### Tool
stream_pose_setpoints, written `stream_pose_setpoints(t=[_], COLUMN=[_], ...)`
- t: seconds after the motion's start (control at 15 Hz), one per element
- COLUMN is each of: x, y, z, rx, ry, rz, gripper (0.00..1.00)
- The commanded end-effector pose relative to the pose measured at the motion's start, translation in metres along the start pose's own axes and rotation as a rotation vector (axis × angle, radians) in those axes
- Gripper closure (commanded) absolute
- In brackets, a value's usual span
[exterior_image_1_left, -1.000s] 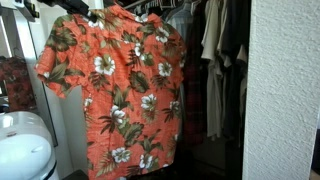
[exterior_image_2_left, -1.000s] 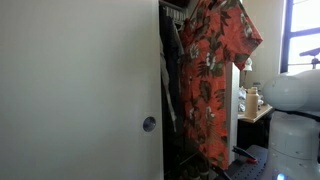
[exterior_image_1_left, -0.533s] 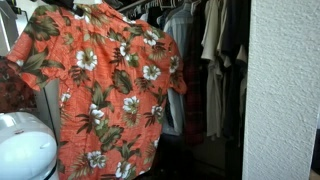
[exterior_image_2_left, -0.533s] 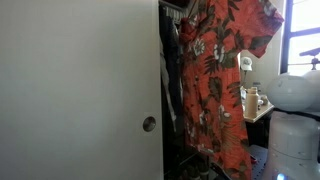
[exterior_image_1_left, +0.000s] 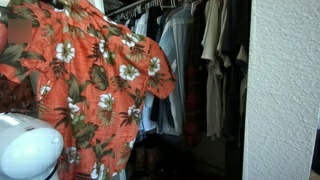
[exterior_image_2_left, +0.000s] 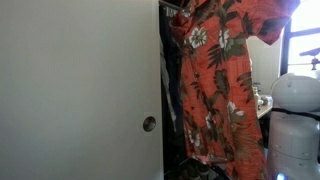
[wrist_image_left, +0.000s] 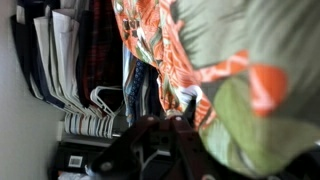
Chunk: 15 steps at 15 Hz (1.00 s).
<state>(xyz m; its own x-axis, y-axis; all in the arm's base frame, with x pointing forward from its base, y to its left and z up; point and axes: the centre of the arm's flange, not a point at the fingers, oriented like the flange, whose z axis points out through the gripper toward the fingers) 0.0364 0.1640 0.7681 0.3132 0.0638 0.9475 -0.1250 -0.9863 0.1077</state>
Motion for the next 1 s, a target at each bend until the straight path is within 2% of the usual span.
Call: stream_pose_setpoints(t=[0.0,0.4,0.93], x=[0.002,0.016,0.038], y=[-0.002,0.009,0.002], z=[-0.032,-0.041,-0.051], rx=[0.014,-0.003,0.038], ry=[0.063,0.12,0.185], rz=[0.017,0.051,0.052], gripper=[0.98,0.98,0.98])
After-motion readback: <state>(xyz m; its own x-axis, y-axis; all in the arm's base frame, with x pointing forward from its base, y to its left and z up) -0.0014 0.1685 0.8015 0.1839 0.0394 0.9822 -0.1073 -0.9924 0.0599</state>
